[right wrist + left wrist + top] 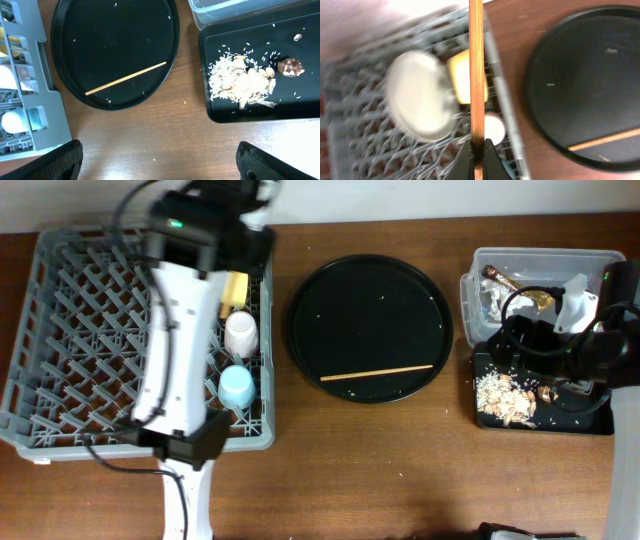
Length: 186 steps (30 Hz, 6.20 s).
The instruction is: Sort waste into correct bins and load items into the dishwasher rack
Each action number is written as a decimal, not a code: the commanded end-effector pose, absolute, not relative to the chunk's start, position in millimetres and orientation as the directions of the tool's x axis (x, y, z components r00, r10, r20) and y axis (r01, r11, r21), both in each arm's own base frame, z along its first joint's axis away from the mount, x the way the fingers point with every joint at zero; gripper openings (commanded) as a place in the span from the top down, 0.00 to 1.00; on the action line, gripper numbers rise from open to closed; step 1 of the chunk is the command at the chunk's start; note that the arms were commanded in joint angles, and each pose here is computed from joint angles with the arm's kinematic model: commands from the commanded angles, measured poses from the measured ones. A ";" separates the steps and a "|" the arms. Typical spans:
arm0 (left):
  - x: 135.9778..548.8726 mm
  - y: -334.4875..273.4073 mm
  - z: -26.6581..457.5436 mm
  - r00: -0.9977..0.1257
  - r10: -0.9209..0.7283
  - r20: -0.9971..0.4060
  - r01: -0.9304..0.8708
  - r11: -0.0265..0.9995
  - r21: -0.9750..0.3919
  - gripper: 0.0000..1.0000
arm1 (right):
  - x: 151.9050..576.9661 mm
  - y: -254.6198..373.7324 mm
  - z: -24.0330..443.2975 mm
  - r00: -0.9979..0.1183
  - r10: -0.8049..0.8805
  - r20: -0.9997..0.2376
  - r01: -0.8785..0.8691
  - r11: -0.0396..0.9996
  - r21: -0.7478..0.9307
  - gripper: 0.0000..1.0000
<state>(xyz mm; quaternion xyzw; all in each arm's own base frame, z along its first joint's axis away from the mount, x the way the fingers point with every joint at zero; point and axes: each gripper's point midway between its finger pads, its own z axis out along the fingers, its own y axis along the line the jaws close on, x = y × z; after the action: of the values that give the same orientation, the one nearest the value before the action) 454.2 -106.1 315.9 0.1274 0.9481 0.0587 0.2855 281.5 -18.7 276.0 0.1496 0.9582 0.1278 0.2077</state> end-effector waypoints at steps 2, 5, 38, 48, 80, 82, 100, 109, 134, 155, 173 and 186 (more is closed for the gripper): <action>446.4 -45.0 269.0 -0.925 0.119 -0.362 0.088 0.991 0.100 1.00 | 280.9 -21.2 274.6 -0.869 0.341 -0.359 0.239 0.924 0.298 0.02; 431.3 -21.4 234.6 -0.971 0.075 -0.228 0.052 0.993 0.106 1.00 | 280.9 -21.2 274.6 -0.869 0.341 -0.359 0.239 0.924 0.298 0.02; 449.8 -188.5 237.1 -0.761 0.485 -0.431 0.521 0.852 0.040 0.29 | 280.9 -21.3 274.6 -0.869 0.341 -0.359 0.239 0.924 0.298 0.02; 382.7 -307.1 110.5 -0.389 0.878 -0.280 0.896 0.431 0.104 0.29 | 280.9 -21.2 274.5 -0.869 0.341 -0.359 0.239 0.924 0.298 0.02; 361.8 -346.6 -13.4 -0.283 0.940 -0.193 0.947 0.305 0.098 1.00 | 280.9 -21.2 274.5 -0.869 0.341 -0.359 0.239 0.924 0.298 0.02; 373.4 -339.4 -0.2 -0.333 0.926 -0.179 0.924 0.358 0.133 1.00 | 280.9 -21.2 274.5 -0.869 0.341 -0.359 0.239 0.924 0.298 0.02; 386.5 -78.5 301.9 -0.912 0.143 -0.385 0.097 0.986 0.135 1.00 | 280.9 -21.2 274.5 -0.869 0.341 -0.359 0.239 0.924 0.298 0.02; 375.4 -6.1 201.8 -0.985 -0.033 -0.170 -0.060 0.986 0.153 1.00 | 280.9 -21.3 274.5 -0.869 0.341 -0.359 0.239 0.924 0.298 0.01; 371.5 -19.6 318.6 -0.812 -0.056 -0.582 -0.063 0.998 -0.008 0.29 | 280.9 -21.2 274.5 -0.869 0.341 -0.359 0.239 0.924 0.298 0.02; 274.6 -13.7 380.0 -0.735 -0.063 -0.675 -0.050 0.998 -0.039 0.01 | 231.0 54.2 330.8 -0.818 0.096 -0.567 -0.091 0.952 0.292 0.02; 266.9 -12.9 373.1 -0.763 -0.061 -0.644 -0.052 0.998 -0.033 0.01 | 241.2 53.7 238.4 0.088 0.137 -0.987 -0.275 0.955 0.108 0.02; 266.9 -12.9 373.0 -0.763 -0.061 -0.643 -0.052 0.998 -0.033 0.01 | 240.3 51.6 159.7 -0.093 0.116 -0.989 -0.242 0.961 0.136 0.02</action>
<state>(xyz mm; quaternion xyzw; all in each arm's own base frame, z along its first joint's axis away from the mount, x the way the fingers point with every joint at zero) 269.8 -12.1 369.1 -0.0311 0.9414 -0.0026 0.3359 240.3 52.0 162.9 -0.0450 0.7254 0.1351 0.6735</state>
